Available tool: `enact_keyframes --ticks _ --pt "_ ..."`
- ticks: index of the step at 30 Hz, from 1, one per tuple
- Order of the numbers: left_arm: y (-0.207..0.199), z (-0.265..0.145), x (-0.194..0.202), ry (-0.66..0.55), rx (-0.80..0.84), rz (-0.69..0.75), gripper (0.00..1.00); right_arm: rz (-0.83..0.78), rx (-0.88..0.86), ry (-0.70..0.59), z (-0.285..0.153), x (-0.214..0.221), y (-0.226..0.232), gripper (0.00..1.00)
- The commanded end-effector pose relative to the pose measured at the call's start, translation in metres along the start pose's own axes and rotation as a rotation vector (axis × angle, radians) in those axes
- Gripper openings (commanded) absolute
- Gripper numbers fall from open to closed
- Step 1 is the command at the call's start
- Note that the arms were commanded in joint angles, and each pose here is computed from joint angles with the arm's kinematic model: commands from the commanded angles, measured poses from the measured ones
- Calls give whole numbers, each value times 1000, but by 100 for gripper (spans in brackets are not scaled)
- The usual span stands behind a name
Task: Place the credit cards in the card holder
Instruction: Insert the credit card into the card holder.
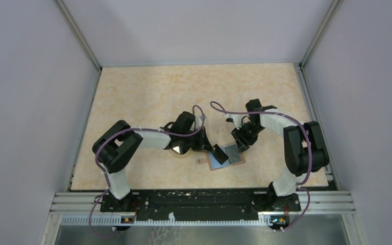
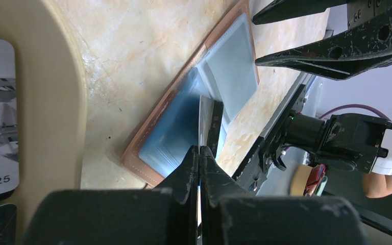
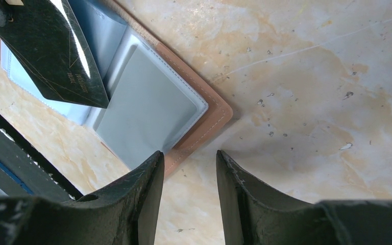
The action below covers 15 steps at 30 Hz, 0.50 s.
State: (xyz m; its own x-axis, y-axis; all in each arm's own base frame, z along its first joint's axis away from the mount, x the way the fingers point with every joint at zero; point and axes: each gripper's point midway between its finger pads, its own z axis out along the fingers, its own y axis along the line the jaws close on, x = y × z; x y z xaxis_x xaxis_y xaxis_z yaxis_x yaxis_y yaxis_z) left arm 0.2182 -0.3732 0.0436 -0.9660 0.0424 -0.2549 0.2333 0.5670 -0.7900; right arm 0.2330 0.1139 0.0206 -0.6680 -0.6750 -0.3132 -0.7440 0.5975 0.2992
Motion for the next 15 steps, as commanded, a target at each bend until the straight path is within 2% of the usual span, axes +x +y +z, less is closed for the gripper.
enact_keyframes --ticks 1,15 --pt "2 4 0 9 13 -11 0 -14 2 29 8 2 -3 43" --pt "0 13 12 35 38 -24 0 -17 0 35 10 2 -2 43"
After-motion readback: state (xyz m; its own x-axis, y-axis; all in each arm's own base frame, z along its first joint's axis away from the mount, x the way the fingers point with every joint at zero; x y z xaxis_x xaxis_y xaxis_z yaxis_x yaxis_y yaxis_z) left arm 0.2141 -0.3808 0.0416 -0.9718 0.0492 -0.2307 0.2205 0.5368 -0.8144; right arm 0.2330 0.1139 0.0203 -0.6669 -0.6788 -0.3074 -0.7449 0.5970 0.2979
